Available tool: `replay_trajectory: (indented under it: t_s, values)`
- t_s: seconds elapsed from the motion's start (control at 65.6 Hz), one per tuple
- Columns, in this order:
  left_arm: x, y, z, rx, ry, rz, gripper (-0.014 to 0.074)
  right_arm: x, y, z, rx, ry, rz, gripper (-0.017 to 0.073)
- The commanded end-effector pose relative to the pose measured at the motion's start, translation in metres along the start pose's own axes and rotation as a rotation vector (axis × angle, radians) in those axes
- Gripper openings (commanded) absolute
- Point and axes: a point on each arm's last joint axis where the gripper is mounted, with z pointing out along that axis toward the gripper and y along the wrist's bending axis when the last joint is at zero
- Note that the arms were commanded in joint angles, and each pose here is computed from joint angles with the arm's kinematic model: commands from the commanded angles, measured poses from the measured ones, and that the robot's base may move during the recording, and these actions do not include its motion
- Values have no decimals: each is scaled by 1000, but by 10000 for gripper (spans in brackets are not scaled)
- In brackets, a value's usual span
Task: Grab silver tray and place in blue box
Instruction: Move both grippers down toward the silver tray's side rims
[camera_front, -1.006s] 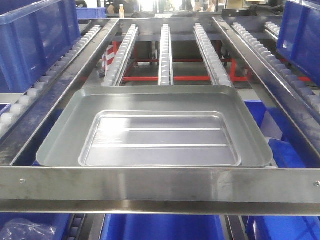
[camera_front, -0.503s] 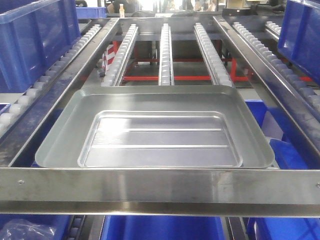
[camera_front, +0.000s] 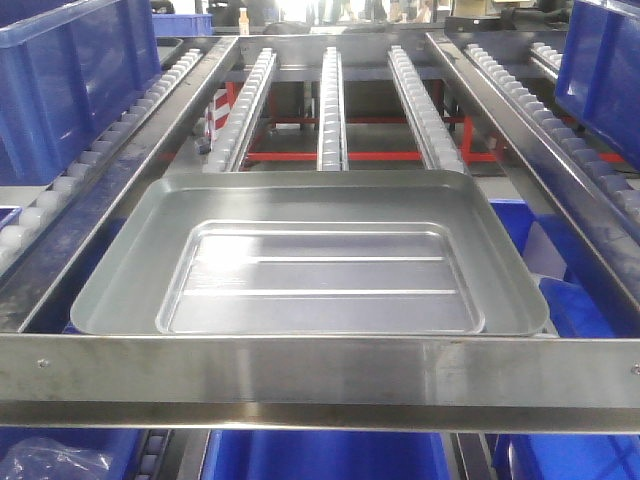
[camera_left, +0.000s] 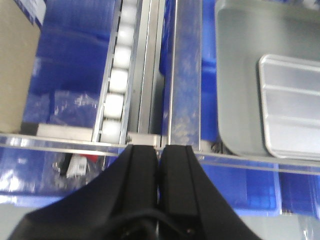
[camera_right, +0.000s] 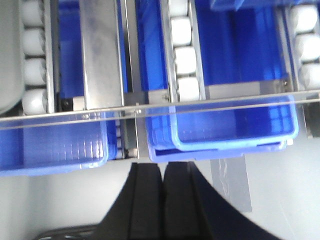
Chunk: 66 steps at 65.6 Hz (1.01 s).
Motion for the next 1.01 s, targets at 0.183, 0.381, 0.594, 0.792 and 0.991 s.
replay_trajectory:
  t_s: [0.183,0.381,0.594,0.792,0.991]
  values:
    - [-12,-5,21,52,47,-125,-6,-17,5,-7,-50,-108,27,49]
    - [-9,-8,40,76,136,-208,-6,-15,10,11,-79,33,81,50]
    - [-4,-19,58,95,219,-274,-6,-35,40,29,-171,55,4,55]
    - [-13,-54,66,189,218,-167,-6,-49,81,58,-220,116,32,56]
    - [-25,-88,85,108,250,-70,-6,-63,117,76,-169,108,-17,56]
